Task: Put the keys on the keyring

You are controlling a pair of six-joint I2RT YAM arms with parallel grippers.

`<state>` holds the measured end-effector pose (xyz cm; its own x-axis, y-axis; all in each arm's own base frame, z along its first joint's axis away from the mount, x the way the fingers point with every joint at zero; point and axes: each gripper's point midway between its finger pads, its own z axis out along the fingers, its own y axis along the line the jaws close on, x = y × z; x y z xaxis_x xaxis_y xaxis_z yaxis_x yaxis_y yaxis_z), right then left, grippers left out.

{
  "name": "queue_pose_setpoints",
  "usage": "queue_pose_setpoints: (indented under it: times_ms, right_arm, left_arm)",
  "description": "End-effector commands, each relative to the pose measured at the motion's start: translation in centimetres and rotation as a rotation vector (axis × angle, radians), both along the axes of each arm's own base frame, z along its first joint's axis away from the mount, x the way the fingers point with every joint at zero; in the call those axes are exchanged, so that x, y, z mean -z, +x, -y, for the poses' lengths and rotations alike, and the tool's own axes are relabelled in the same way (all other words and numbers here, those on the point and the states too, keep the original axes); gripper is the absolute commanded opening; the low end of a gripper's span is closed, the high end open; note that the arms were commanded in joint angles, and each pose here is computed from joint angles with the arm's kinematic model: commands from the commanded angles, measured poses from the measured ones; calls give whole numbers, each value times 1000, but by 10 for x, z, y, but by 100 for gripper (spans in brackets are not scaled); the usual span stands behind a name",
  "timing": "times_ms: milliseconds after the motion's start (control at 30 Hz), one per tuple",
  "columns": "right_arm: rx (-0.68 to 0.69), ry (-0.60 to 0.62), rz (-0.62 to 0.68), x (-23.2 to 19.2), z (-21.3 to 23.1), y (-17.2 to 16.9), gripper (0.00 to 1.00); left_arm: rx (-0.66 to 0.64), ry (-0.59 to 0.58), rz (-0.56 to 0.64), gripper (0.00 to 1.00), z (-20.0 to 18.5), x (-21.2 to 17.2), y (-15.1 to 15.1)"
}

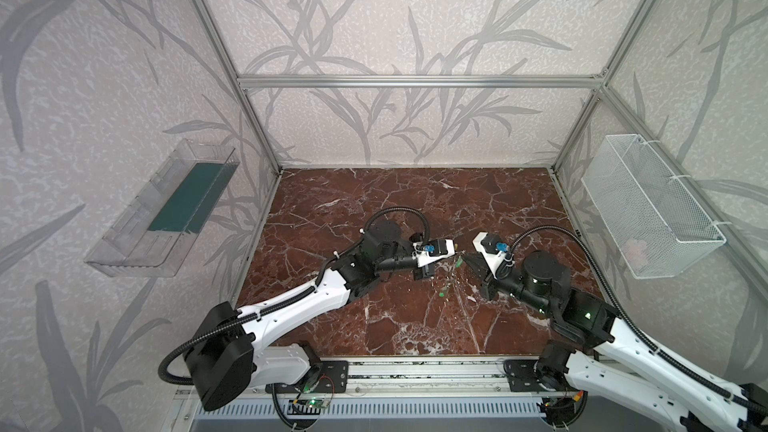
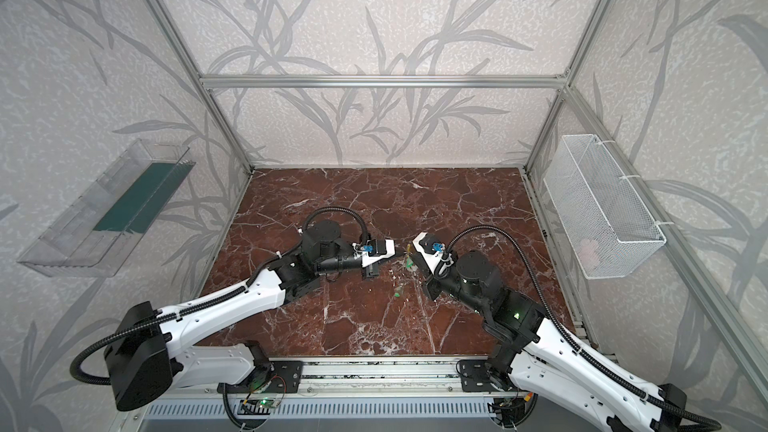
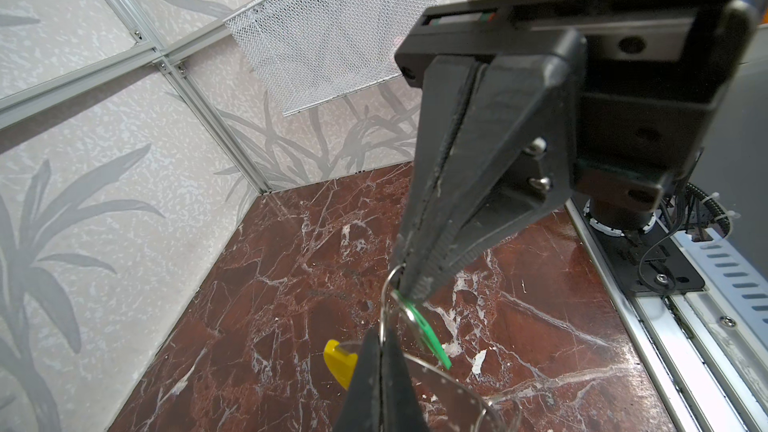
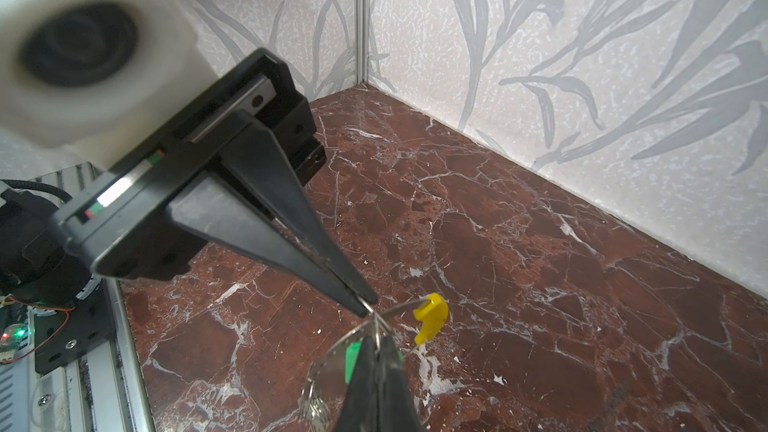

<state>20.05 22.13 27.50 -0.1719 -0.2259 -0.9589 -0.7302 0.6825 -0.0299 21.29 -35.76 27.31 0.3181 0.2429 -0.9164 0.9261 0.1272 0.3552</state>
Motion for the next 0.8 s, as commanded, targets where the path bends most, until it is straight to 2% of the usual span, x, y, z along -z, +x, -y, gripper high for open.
queue_pose_setpoints:
  times_ms: [0,767]
  right_arm:
    - [25,14,-8,1,2,3,0]
    - [123,71,-43,8,20,5,0]
  left_arm:
    - [19,-47,67,0,1,-29,-5]
    - [83,-58,68,0,1,-29,-20]
